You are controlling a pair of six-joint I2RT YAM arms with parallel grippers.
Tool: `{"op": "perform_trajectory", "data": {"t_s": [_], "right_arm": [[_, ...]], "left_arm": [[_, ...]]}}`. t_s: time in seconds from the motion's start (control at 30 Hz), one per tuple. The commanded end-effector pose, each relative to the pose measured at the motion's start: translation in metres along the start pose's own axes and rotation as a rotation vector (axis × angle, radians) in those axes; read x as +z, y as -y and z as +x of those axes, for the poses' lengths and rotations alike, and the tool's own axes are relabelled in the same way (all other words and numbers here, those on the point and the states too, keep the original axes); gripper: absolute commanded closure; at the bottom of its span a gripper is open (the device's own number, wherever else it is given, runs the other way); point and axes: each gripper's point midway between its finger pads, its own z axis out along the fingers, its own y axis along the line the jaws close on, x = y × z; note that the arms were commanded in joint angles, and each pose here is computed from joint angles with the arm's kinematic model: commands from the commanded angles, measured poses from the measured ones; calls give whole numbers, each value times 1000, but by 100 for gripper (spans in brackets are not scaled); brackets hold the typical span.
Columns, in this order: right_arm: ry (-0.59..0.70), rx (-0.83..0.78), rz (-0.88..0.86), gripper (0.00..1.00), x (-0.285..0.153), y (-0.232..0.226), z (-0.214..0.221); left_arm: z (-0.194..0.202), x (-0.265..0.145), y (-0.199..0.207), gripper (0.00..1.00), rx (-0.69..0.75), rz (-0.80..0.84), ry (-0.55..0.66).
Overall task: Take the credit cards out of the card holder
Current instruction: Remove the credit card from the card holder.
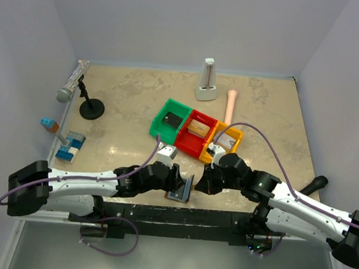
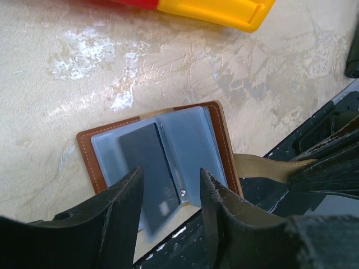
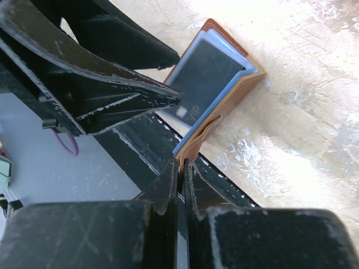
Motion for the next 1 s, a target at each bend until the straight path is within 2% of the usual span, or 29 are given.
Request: {"op": "perform_trajectory", "data": {"t_s": [0.0,0.23,0.4,0.67,0.97], "right_arm": [[42,-19,-40,100,-9,-13,-13],[42,-53,12,100,-8,-2,-12],[17,-41,84,100,-4,15,-5],[4,47,199,100,-5,38,6],[-61,152,372,100,-4,69,26]], "left_arm": [[-9,-6,-5,50,-27,-21,43],[-16,-12,-9,48,-42,-29,83],[-11,-10,-9,49,-26,-26,62],[-5,1,-1,58,-12,11,29],[16,15,-16,72,-18,-26,-30]]}}
